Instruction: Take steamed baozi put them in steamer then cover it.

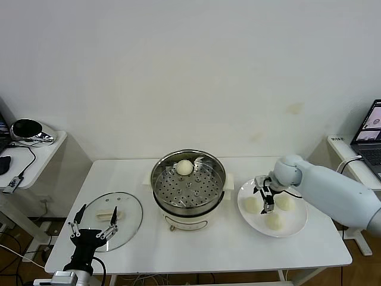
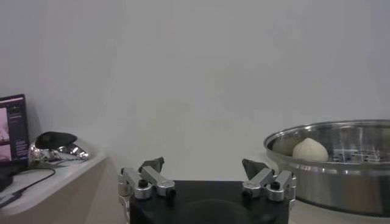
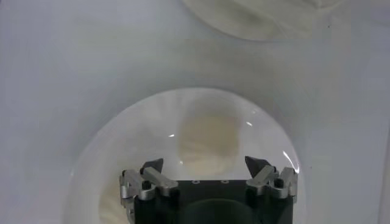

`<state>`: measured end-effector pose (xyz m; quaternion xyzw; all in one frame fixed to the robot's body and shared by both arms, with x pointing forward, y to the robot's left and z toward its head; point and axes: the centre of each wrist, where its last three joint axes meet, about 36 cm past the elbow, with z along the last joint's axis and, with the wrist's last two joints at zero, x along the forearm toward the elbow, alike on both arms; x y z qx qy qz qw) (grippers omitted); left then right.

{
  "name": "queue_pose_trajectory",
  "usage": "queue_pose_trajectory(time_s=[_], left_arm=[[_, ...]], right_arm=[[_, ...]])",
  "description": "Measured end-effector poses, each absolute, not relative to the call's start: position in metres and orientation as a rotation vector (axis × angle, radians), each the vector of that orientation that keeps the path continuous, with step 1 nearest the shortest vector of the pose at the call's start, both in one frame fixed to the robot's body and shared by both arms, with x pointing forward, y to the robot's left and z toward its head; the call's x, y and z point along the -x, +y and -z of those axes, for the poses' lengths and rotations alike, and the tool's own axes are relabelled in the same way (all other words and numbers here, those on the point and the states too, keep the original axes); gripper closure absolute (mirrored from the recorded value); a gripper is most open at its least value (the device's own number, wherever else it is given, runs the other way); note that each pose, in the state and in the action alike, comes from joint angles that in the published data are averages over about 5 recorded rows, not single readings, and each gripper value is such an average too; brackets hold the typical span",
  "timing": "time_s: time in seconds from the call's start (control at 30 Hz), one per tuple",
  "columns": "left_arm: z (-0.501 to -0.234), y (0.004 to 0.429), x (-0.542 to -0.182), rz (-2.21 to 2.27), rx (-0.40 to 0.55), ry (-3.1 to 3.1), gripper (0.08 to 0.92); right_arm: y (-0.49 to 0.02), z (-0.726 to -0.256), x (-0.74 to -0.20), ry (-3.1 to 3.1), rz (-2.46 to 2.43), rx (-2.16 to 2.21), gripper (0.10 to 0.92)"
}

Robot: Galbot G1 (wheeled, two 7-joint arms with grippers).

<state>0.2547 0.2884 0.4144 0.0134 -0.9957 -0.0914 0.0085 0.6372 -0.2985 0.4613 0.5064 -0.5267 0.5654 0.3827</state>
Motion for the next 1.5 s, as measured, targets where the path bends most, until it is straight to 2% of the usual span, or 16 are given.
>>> queue_pose_trajectory(time_s=[0.27,0.4,0.63,1.0,1.23,1.5], left_arm=[[-0.413,0.289,-0.256,0.283,-0.043,-3.111,0.177],[-0.413,0.288,-0.256,0.280,-0.042,-3.112,0.177],[-0.414,0.288,-0.257,0.285,-0.037,-3.116,0.177],[-0.419,0.285,-0.263,0.289,-0.007,-3.137,0.177],[-0.421,0.285,-0.265,0.284,-0.002,-3.144,0.177],[-0.424,0.291,-0.266,0.289,-0.017,-3.149,0.177]], right_arm=[[-0.297,-0.453,-0.643,-1.339,-1.435,-1.277,0.356],[-0.298,-0.454,-0.644,-1.337,-1.429,-1.278,0.396],[-0.304,-0.489,-0.645,-1.355,-1.431,-1.273,0.403],[-0.308,-0.611,-0.642,-1.458,-1.474,-1.264,0.403],[-0.267,-0.677,-0.637,-1.540,-1.486,-1.317,0.394],[-0.187,-0.697,-0.638,-1.565,-1.436,-1.385,0.386]])
